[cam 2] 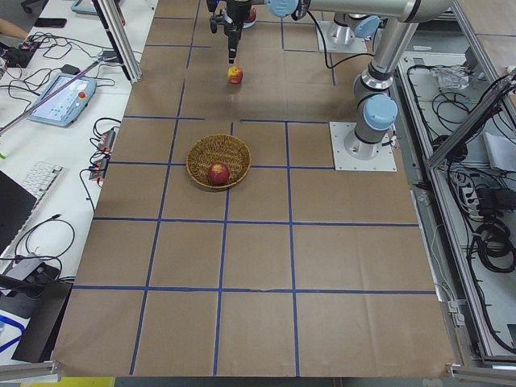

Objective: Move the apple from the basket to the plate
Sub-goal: 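Lower the right gripper onto the yellow-red apple and close on it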

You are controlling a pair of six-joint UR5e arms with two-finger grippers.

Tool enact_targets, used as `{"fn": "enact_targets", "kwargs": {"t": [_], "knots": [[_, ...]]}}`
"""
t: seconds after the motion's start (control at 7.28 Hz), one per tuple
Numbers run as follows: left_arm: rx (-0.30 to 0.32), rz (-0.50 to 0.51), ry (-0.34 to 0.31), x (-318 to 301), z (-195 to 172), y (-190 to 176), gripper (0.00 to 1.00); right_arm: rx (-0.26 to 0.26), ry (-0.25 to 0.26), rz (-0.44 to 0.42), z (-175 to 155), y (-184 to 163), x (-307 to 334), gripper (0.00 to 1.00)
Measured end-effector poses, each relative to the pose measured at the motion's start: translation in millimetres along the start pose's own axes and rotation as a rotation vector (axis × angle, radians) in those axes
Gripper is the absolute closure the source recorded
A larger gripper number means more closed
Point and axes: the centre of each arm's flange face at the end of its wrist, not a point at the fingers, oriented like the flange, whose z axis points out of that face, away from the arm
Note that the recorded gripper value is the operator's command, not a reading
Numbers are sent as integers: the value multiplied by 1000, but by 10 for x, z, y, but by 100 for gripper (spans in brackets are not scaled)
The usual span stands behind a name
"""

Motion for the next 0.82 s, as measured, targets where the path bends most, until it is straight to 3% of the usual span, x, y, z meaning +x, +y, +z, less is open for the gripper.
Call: {"fn": "enact_targets", "kwargs": {"t": [0.69,0.82], "knots": [[-8,0,1,2,20,6,0,-16,-6,-42,703,167,-86,0],[-8,0,1,2,20,8,0,-24,-5,-57,762,237,-163,10]]}}
